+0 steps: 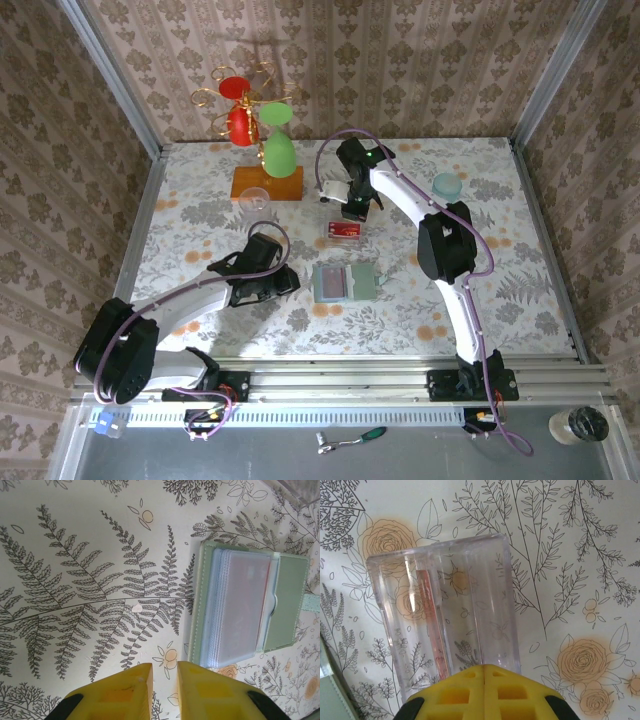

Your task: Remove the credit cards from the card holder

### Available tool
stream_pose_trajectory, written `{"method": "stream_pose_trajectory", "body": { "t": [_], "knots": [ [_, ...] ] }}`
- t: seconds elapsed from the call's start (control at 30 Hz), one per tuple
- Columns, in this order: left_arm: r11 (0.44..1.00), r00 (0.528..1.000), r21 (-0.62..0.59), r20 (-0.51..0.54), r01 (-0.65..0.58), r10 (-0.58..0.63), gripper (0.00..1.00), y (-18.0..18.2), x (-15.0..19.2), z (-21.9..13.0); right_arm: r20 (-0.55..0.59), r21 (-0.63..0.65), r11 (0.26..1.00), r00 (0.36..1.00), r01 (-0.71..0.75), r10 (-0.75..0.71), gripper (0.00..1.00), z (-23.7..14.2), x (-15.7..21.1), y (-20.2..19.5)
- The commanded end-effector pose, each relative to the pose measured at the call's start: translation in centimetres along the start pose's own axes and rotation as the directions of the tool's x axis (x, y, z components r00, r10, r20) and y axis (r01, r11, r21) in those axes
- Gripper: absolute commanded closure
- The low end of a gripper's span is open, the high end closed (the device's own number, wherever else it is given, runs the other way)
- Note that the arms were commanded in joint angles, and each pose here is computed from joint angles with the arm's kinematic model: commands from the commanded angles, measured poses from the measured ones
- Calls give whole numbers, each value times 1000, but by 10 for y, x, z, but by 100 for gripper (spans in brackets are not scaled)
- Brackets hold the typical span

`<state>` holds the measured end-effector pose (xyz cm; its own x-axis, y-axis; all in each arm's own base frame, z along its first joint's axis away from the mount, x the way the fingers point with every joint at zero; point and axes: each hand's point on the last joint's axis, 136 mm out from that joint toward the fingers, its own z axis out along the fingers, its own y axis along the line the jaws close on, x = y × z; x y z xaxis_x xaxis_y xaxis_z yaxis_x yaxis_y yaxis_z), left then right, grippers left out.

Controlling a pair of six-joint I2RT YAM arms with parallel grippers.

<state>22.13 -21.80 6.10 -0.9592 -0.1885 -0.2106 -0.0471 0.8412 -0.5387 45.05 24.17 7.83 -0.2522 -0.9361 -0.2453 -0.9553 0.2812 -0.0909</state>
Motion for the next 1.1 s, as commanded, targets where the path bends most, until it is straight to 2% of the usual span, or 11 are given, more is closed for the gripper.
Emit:
{"method": "stream_pose_trajectory", "body": {
  "t": [0.0, 0.3, 0.53, 0.83, 1.07],
  "knots": [
    [1000, 1000, 10, 4, 8, -8, 80, 1, 2, -3, 10, 29, 1000, 1000, -2, 2, 100, -5, -5, 1],
    [1000, 1000, 9, 2, 12, -12, 80, 2, 3, -3, 0, 39, 999, 1000, 2, -2, 100, -2, -3, 3],
    [1000, 1000, 19, 4, 5, -5, 80, -1, 1, -2, 46, 104, 994, 999, -27, 22, 98, -26, -13, -6],
    [998, 1000, 51, 0, -29, 29, 80, -17, -2, 9, 155, 129, 959, 961, -251, 231, 95, -50, -19, 17],
    [995, 999, 84, -17, -47, 49, 81, -31, -3, 26, 238, 45, 864, 845, -502, 479, 95, -58, -14, 56]
  ]
}}
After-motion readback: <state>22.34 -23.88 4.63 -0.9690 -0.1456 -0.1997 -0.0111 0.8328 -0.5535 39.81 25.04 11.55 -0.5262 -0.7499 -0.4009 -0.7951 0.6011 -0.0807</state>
